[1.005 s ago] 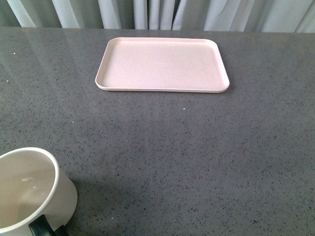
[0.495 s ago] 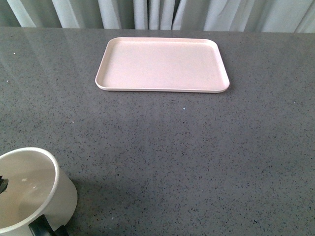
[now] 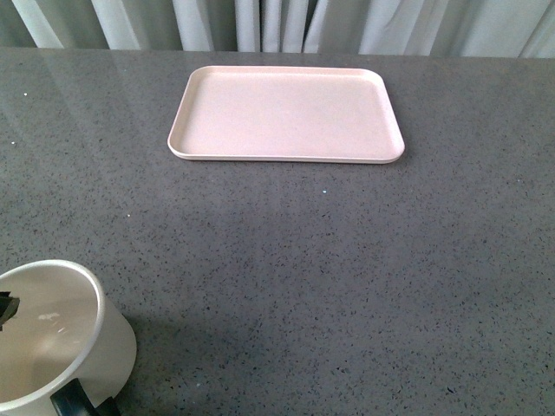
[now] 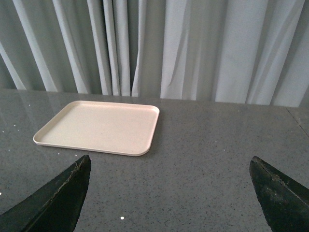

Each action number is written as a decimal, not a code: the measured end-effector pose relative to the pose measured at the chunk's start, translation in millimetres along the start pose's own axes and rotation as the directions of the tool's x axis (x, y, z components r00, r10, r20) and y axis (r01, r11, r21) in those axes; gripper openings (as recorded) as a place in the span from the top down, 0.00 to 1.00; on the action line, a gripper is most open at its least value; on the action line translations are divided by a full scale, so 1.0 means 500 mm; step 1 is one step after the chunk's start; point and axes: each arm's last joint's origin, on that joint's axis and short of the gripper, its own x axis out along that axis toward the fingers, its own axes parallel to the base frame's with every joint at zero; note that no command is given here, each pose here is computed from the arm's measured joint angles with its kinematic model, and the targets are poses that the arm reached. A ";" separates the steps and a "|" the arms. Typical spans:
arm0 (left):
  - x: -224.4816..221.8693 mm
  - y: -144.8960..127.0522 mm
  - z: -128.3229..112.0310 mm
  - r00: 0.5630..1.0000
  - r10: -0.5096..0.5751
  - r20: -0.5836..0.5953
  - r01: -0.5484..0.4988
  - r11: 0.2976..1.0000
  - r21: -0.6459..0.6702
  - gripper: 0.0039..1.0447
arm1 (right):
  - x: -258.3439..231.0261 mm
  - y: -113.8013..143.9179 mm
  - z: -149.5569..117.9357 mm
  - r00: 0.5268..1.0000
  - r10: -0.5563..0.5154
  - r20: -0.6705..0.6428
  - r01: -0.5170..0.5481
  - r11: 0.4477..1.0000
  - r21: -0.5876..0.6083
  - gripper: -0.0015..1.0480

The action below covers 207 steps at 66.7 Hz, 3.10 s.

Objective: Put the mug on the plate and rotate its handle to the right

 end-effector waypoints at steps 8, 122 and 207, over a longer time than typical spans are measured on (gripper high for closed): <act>0.008 0.003 0.001 1.000 0.001 -0.011 -0.001 1.000 0.005 0.09 | 0.000 0.000 0.000 1.000 0.000 0.000 0.000 1.000 0.000 0.09; -0.017 -0.070 0.125 0.999 -0.047 -0.022 0.050 0.990 0.134 0.98 | 0.000 0.000 0.000 1.000 0.000 0.000 0.000 1.000 0.000 0.09; 0.156 -0.210 0.478 0.993 -0.114 -0.025 0.117 0.974 0.196 0.98 | 0.000 0.000 0.000 1.000 0.000 0.000 0.000 1.000 0.000 0.09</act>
